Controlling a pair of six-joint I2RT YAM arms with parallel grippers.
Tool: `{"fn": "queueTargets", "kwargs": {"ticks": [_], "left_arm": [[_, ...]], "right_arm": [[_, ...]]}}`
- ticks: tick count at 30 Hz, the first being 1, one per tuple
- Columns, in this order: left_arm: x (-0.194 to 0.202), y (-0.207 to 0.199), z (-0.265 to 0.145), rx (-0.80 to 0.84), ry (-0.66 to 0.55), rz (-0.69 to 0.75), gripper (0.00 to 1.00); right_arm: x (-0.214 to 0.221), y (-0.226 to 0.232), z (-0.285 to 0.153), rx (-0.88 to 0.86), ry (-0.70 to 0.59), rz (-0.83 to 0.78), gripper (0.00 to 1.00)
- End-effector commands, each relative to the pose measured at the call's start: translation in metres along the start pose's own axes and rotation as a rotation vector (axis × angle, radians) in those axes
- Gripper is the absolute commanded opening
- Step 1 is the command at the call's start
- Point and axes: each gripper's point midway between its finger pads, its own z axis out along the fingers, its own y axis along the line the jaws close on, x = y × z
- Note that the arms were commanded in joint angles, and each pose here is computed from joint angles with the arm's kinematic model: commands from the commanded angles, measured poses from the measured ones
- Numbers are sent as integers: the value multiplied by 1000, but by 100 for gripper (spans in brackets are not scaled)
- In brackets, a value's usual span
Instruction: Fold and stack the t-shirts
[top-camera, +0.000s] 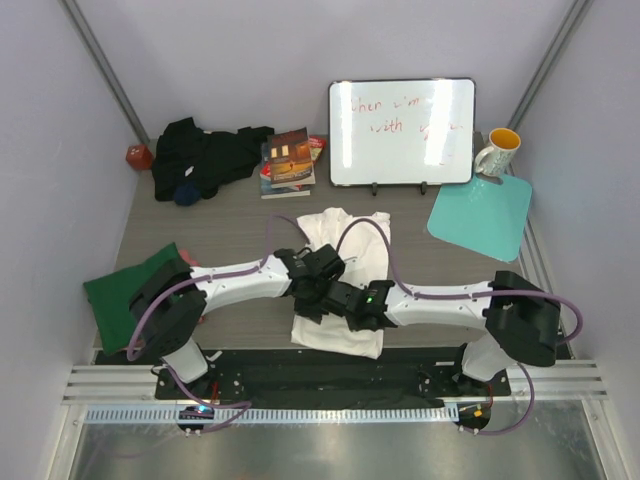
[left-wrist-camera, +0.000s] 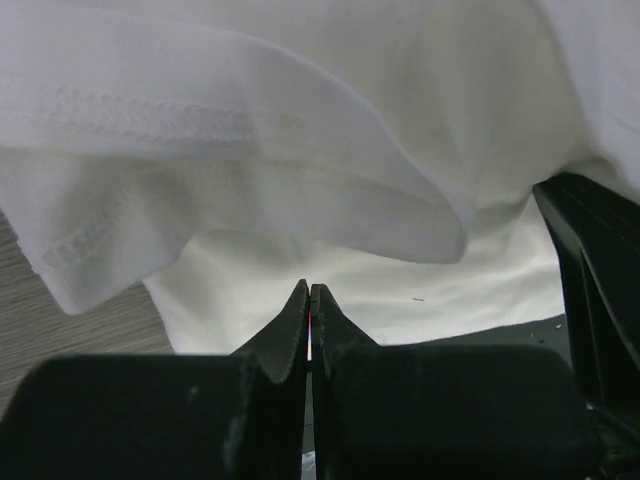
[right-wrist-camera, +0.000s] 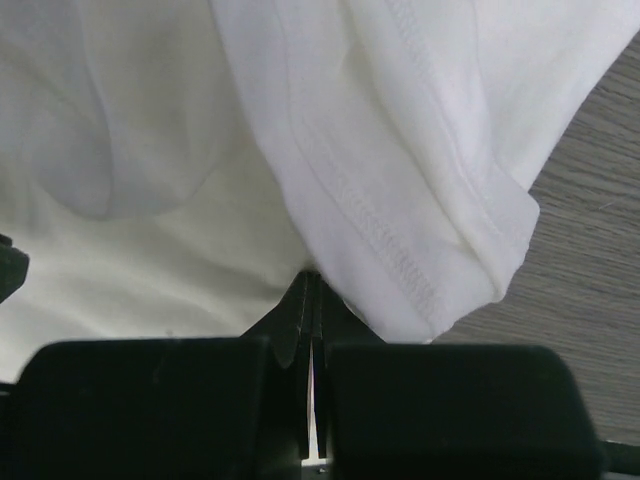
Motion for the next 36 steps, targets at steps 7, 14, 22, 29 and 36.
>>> {"fn": "queueTargets", "kwargs": {"ticks": [7, 14, 22, 29, 36], "left_arm": [[10, 3, 22, -9, 27, 15, 0], [33, 18, 42, -78, 87, 32, 0], [53, 36, 54, -133, 125, 14, 0], [68, 49, 56, -157, 135, -1, 0], [68, 52, 50, -150, 116, -6, 0]], "right_arm": [[-46, -18, 29, 89, -101, 39, 1], [-84, -35, 26, 107, -164, 93, 1], [-114, -37, 27, 124, -215, 121, 1], [-144, -38, 32, 122, -275, 153, 1], [-181, -45, 36, 141, -345, 200, 1]]}}
